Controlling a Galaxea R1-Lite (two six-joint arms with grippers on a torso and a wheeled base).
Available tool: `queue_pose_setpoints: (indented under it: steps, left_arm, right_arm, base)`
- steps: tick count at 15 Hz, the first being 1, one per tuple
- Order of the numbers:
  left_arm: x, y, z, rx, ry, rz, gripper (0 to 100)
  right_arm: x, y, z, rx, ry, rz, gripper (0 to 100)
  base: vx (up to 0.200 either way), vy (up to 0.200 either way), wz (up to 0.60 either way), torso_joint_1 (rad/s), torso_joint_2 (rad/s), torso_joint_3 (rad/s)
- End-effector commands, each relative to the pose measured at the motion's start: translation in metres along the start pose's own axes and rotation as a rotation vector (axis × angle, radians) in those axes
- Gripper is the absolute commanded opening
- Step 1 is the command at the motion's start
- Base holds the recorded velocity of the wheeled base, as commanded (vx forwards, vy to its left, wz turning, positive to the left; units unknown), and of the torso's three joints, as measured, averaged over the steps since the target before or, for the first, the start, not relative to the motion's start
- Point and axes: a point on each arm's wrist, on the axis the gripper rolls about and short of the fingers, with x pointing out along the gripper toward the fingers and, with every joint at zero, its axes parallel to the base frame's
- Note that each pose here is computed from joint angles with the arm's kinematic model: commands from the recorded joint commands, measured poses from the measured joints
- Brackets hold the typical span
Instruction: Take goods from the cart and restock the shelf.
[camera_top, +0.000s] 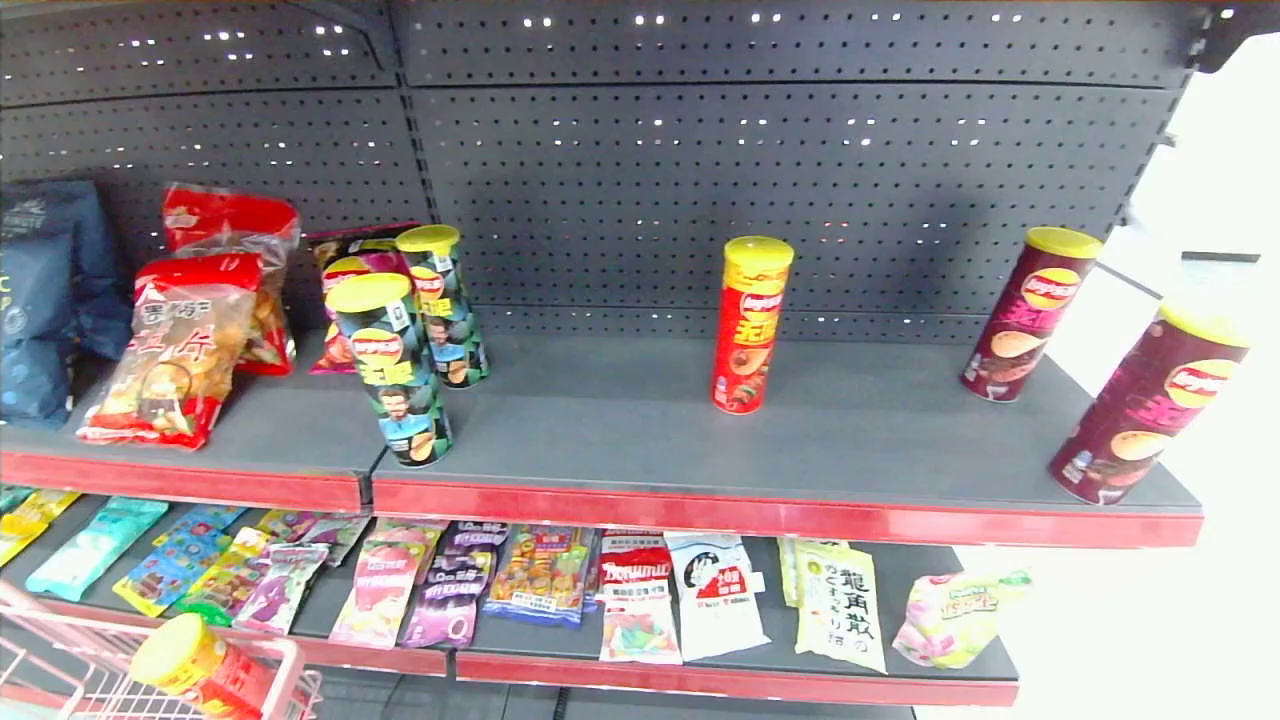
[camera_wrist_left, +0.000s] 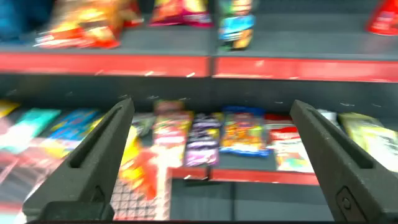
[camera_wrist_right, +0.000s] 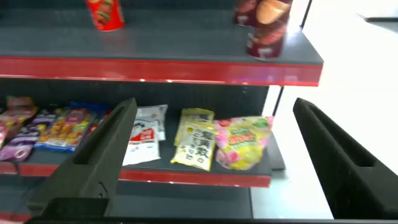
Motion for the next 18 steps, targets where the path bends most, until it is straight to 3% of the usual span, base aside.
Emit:
queue_pose_setpoints:
  steps: [1, 10, 18]
  left_arm:
    - [0.0000, 0.0000, -0.0001, -0.001, 0.000, 0.001, 100]
    - [0.0000, 0.0000, -0.0002, -0.001, 0.001, 0.001, 100]
    - [0.0000, 0.0000, -0.0002, -0.007, 0.001, 0.000, 100]
  right_arm:
    - [0.0001, 0.0000, -0.0001, 0.000, 0.002, 0.000, 100]
    - [0.0001, 0.0000, -0.0001, 0.001, 0.002, 0.000, 100]
    - [0.0002, 0.0000, -0.0005, 0.001, 0.004, 0.000, 100]
  base:
    - [0.000, 0.000, 0.60, 0.002, 0.00, 0.002]
    - [0.000, 0.000, 0.60, 0.003, 0.00, 0.002]
    - [0.000, 0.000, 0.00, -0.075, 0.18, 0.098]
